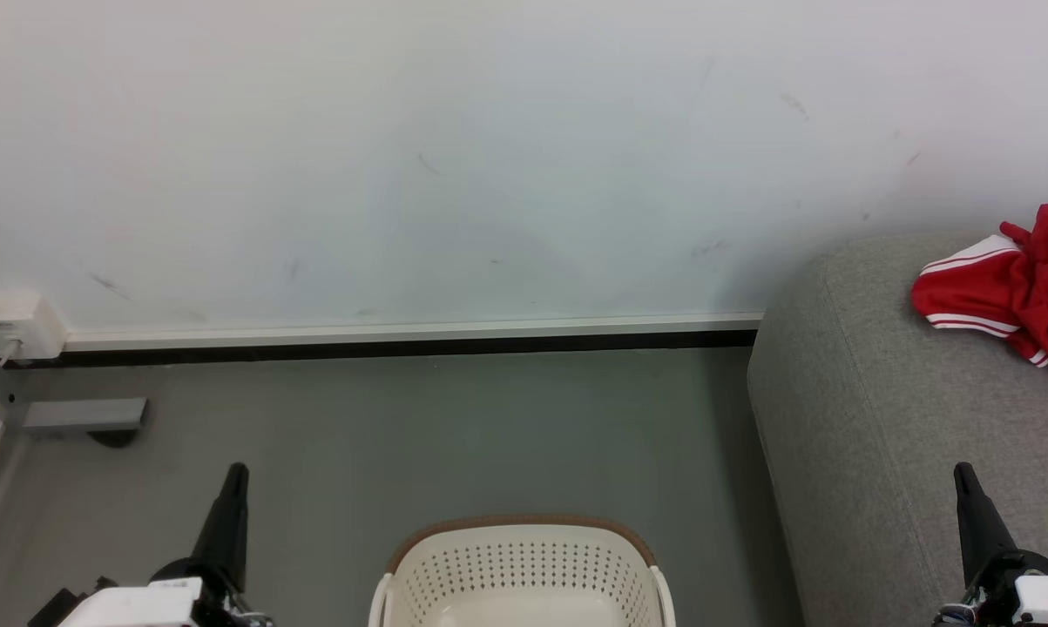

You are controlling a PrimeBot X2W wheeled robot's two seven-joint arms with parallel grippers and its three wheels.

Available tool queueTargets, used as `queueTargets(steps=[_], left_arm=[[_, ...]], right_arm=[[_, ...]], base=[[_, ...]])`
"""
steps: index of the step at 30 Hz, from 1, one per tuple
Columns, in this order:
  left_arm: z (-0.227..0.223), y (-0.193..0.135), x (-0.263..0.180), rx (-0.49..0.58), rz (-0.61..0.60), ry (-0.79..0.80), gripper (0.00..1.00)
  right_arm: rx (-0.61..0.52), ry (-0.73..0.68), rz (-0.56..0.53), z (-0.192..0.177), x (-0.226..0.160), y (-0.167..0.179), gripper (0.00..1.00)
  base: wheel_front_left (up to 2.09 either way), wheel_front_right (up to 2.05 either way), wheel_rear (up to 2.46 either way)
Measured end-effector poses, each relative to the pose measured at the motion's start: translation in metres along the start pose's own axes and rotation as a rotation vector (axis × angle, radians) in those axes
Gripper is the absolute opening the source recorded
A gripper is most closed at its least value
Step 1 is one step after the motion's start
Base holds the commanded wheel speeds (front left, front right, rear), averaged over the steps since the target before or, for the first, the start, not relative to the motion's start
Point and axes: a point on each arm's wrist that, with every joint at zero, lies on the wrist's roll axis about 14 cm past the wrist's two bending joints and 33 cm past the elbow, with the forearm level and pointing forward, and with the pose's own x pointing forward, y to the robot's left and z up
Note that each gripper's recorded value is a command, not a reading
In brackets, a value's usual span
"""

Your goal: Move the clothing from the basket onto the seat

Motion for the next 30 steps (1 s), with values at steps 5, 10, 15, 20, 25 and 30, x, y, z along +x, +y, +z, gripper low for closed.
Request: queueTargets(steps=[5,10,15,20,25,30], left_arm=[[0.0000,0.0000,0.0000,0.000,0.000,0.000,0.00],[0.0000,0.0001,0.0000,0.000,0.000,0.000,0.00],[0.0000,0.0000,0.0000,0.000,0.000,0.000,0.00],[0.0000,0.0000,0.0000,0.000,0.000,0.000,0.00],[0.0000,0.0000,0.0000,0.000,0.000,0.000,0.00],[0.0000,0.0000,0.0000,0.000,0.000,0.000,0.00]], right_arm=[[0.000,0.000,0.000,0.0000,0.0000,0.0000,0.00],[0.000,0.000,0.000,0.0000,0.0000,0.0000,0.00],[0.000,0.000,0.000,-0.0001,0.0000,0.0000,0.00],[0.000,0.000,0.000,-0.0001,0.0000,0.0000,0.00],[0.000,0.000,0.000,-0.0001,0.0000,0.0000,0.00],[0.000,0.000,0.000,-0.0001,0.0000,0.0000,0.00]], base=[[0.00,0.00,0.00],[0.00,0.00,0.00],[0.00,0.00,0.00],[0.00,0.00,0.00],[0.00,0.00,0.00],[0.00,0.00,0.00]])
